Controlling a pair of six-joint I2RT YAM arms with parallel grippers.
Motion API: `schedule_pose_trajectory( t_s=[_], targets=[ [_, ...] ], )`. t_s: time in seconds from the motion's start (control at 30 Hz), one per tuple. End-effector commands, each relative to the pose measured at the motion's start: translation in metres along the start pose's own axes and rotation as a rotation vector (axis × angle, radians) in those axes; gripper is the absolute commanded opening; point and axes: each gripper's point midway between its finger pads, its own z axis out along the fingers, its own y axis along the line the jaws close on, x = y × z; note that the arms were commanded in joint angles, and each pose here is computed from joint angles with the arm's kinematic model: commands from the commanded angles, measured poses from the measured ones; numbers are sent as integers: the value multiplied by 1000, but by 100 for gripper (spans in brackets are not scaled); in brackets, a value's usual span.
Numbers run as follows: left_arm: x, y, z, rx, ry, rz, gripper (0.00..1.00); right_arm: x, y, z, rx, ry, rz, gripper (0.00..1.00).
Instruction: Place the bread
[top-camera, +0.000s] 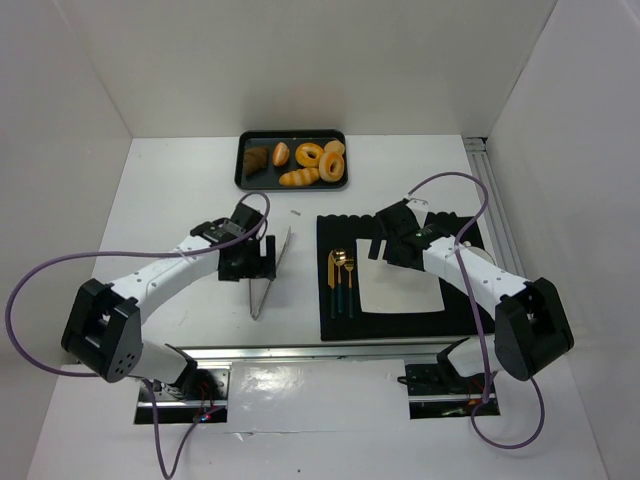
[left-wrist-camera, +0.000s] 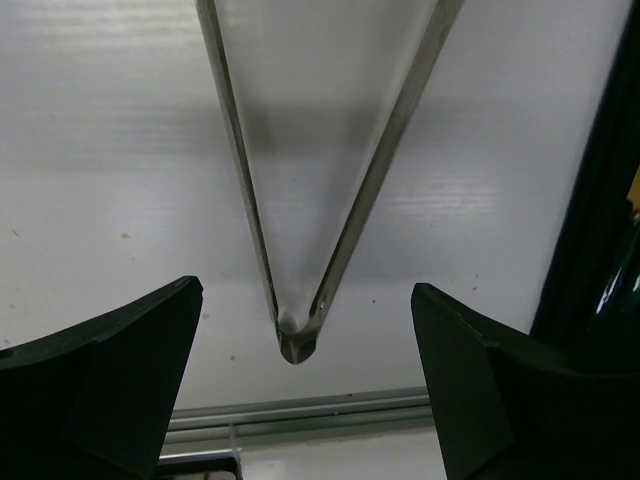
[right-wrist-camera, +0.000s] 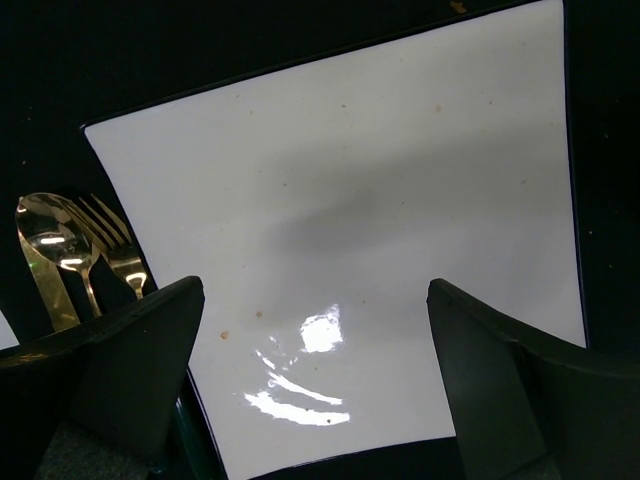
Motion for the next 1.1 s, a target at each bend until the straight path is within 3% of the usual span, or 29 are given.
schedule_pose_trajectory(
  t_s=[0.0, 0.23, 0.4, 0.83, 1.07],
  targets=[
    [21, -3, 1, -3, 29, -30, 99, -18, 17, -8, -61, -58, 37, 100],
    [32, -2, 20, -56, 13, -1, 99, -19, 20, -8, -74, -59, 40, 100],
    [30, -8, 37, 1, -51, -14, 99, -16, 20, -9, -81, -53, 49, 100],
    [27, -8, 79, -51, -57, -33, 99, -9, 15, -15, -94, -61, 46, 100],
    [27, -13, 82, -44, -26, -30, 81, -15, 17, -16, -93, -73, 50, 100]
  ],
)
